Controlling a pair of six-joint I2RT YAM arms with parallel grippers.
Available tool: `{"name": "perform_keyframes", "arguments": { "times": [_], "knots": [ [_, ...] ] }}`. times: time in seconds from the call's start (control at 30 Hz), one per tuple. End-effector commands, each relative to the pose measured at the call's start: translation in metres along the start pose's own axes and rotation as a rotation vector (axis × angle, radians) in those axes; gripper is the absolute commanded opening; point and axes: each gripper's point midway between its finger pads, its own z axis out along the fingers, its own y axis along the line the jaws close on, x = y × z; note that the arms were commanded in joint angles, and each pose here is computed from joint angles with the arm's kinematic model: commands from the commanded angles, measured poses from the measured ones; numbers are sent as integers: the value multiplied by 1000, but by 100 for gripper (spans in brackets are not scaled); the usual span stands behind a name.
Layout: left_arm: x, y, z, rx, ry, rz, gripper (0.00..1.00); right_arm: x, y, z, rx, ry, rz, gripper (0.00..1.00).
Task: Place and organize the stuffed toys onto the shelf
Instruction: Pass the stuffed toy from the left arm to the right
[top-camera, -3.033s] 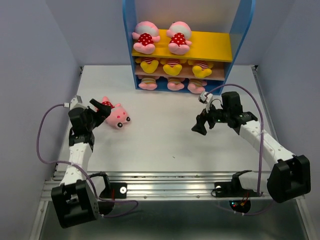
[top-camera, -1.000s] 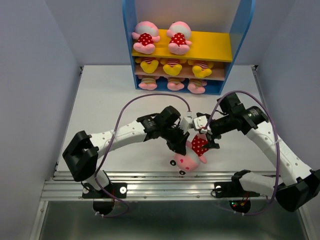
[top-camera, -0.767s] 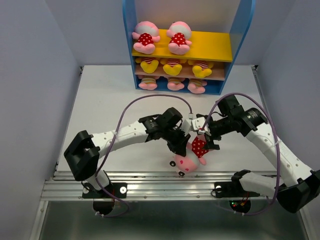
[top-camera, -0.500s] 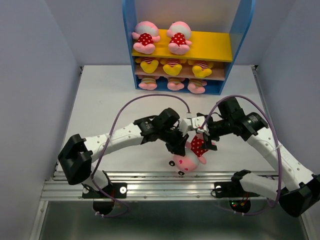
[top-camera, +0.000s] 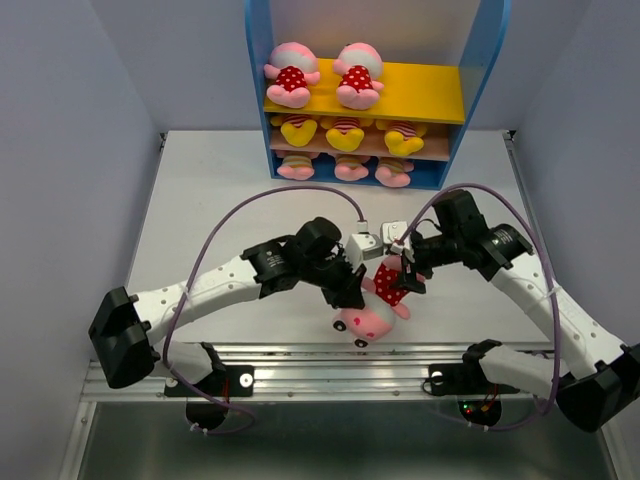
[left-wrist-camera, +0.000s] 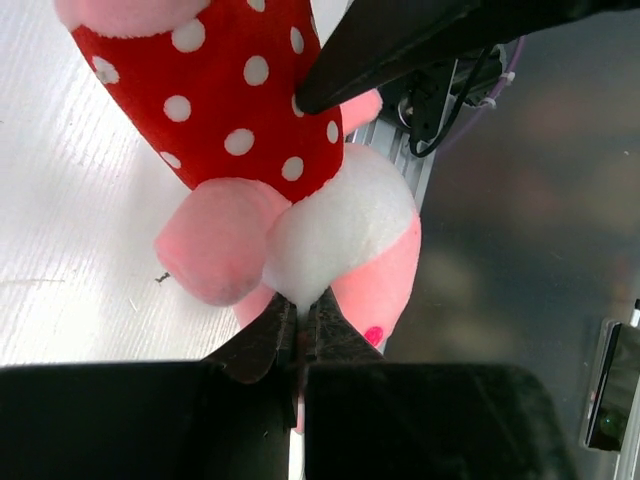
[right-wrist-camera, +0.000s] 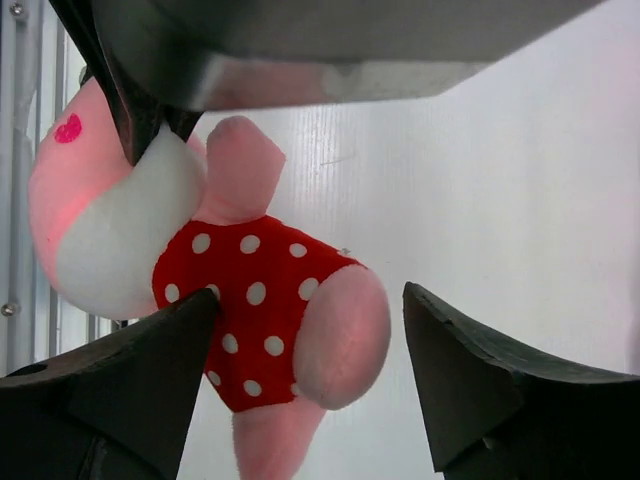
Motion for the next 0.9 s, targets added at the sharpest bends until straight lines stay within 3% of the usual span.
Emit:
{"name": "perform_keyframes", "arguments": {
  "times": [0.0, 0.03, 0.07, 0.13, 0.17, 0.27, 0.33, 0.4, 0.57, 0.67, 0.7, 0.8, 0.87],
  "knots": [
    [-26, -12, -13, 12, -110, 56, 2, -12, 4, 9, -53, -62, 37, 71],
    [-30, -12, -16, 6, -125, 62, 3, -13, 8, 12, -84, -74, 52, 64],
    [-33, -10, -18, -7, -138, 65, 4, -15, 11, 12, -103, -82, 62, 50],
    [-40, -10, -22, -19, -165, 74, 11, -20, 15, 13, -133, -106, 74, 36],
    [-43, -7, -24, -40, -179, 74, 14, -21, 15, 13, -136, -108, 89, 23],
    [-56, 0, -36, -103, -251, 73, 37, -24, 8, 10, -108, -94, 111, 1],
    [-67, 6, -47, -147, -319, 67, 55, -24, 3, 7, -81, -85, 122, 1],
    [-74, 15, -66, -205, -406, 62, 64, -21, -2, 5, -50, -75, 154, 1],
    [-105, 20, -143, -330, -761, 30, 99, -11, -35, -13, 119, -85, 262, 1],
    [-103, 27, -186, -402, -988, -65, 99, -12, -81, -40, 349, -172, 343, 1],
    [-96, 39, -189, -436, -1051, -109, 99, -11, -91, -49, 416, -210, 437, 1],
    [-86, 44, -193, -395, -1151, -198, 99, -19, -121, -78, 666, -328, 579, 1],
    [-81, 54, -183, -392, -1146, -257, 99, -18, -137, -94, 792, -361, 670, 1]
  ]
}}
